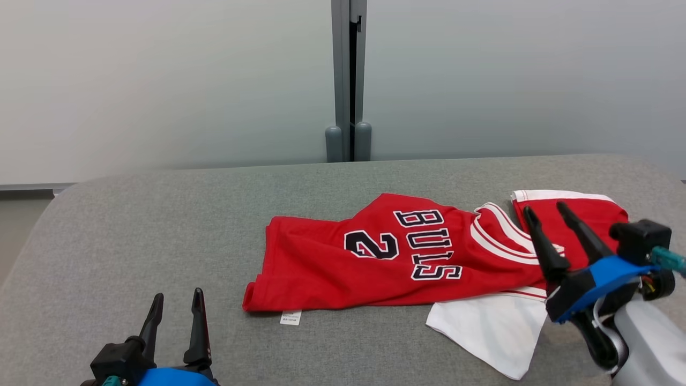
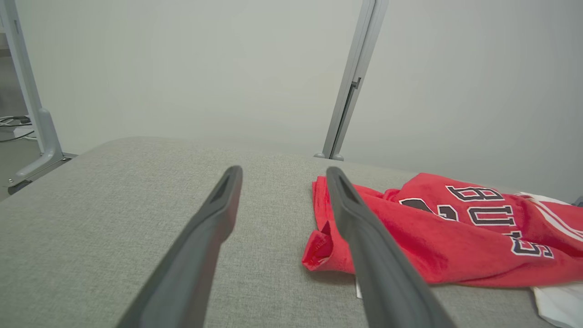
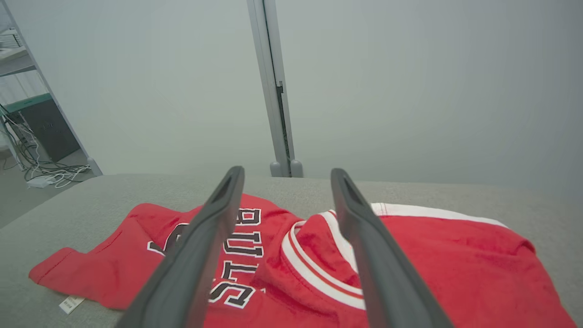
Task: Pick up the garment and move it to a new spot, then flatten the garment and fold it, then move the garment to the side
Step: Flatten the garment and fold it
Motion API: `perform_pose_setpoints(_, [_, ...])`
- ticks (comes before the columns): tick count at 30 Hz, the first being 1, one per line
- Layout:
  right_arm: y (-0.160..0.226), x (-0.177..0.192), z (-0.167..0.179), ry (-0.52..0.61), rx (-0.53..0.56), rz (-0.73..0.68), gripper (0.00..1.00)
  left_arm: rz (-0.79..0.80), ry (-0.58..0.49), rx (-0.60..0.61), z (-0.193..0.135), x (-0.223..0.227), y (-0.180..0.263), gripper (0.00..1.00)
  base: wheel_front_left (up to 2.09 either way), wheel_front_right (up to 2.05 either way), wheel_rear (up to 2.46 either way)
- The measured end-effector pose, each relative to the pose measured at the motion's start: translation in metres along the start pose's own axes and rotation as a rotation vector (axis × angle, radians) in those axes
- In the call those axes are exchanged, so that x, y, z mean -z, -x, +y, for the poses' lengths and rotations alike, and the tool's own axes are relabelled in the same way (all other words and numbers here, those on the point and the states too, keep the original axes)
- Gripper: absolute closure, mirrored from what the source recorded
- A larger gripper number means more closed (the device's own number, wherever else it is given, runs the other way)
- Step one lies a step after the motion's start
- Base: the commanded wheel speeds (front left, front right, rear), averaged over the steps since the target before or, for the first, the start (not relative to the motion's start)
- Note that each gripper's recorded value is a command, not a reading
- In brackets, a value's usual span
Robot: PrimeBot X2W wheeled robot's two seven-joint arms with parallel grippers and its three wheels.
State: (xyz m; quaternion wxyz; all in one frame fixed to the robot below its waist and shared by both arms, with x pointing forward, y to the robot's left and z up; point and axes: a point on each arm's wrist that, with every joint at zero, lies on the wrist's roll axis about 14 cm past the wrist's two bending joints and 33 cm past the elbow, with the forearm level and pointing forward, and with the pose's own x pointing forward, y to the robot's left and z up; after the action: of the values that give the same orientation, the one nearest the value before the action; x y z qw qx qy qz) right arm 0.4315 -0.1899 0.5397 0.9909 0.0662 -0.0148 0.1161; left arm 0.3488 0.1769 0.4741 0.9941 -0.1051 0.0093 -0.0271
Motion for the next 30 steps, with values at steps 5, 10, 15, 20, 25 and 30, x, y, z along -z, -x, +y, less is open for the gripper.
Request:
perform_pose_setpoints(5, [0.022, -0.002, 0.009, -0.051, 0.012, -0.064, 0.0, -0.005, 0.001, 0.017, -0.006, -0.002, -0.001, 0.0, 0.0, 0.0, 0.0])
perform_pose_setpoints(10, [0.049, 0.007, 0.02, -0.085, 0.036, -0.093, 0.0, -0.008, 0.0, 0.018, -0.006, -0.002, -0.001, 0.0, 0.0, 0.0, 0.0])
perform_pose_setpoints(15, [0.069, 0.019, 0.02, -0.038, 0.069, -0.077, 0.0, -0.013, 0.001, 0.02, -0.006, -0.004, -0.001, 0.0, 0.0, 0.0, 0.0])
perform_pose_setpoints(20, [0.072, 0.017, 0.018, -0.03, 0.104, -0.096, 0.0, -0.008, 0.005, 0.021, -0.008, -0.002, -0.001, 0.0, 0.0, 0.0, 0.0])
perform_pose_setpoints(25, [0.07, 0.014, 0.019, -0.021, 0.11, -0.109, 0.0, -0.013, 0.006, 0.027, -0.01, -0.003, -0.002, 0.0, 0.0, 0.0, 0.0])
perform_pose_setpoints(30, [0.069, 0.011, 0.015, -0.014, 0.12, -0.117, 0.0, -0.015, 0.003, 0.028, -0.01, -0.004, -0.002, 0.0, 0.0, 0.0, 0.0])
